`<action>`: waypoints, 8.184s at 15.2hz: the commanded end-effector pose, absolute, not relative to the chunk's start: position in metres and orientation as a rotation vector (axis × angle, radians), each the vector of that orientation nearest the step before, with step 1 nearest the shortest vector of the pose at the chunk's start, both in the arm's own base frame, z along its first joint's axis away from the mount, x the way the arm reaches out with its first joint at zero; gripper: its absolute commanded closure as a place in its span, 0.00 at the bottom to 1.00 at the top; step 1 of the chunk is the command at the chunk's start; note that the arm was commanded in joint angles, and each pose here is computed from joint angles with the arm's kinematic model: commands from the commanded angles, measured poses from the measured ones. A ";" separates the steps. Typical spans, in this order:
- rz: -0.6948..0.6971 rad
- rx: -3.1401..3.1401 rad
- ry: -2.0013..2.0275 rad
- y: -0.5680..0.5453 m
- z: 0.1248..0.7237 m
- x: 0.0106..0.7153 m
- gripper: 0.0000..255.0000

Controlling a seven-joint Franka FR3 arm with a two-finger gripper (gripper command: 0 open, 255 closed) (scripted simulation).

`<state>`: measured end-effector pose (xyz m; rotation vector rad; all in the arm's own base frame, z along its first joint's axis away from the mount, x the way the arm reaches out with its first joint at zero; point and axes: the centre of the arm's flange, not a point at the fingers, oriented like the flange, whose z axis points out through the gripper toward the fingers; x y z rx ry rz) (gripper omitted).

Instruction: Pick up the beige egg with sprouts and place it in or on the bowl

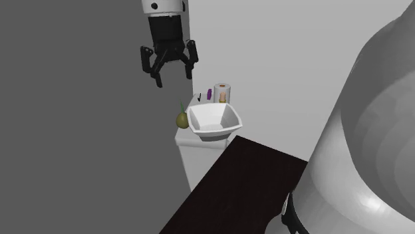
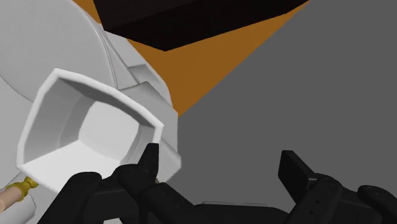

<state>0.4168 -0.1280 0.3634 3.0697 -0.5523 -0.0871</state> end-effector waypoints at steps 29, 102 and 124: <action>0.159 2.877 -1.041 -0.307 0.149 0.557 0.00; 0.159 2.877 -1.041 -0.346 0.323 0.404 1.00; 0.159 2.877 -1.041 -0.346 0.243 0.404 1.00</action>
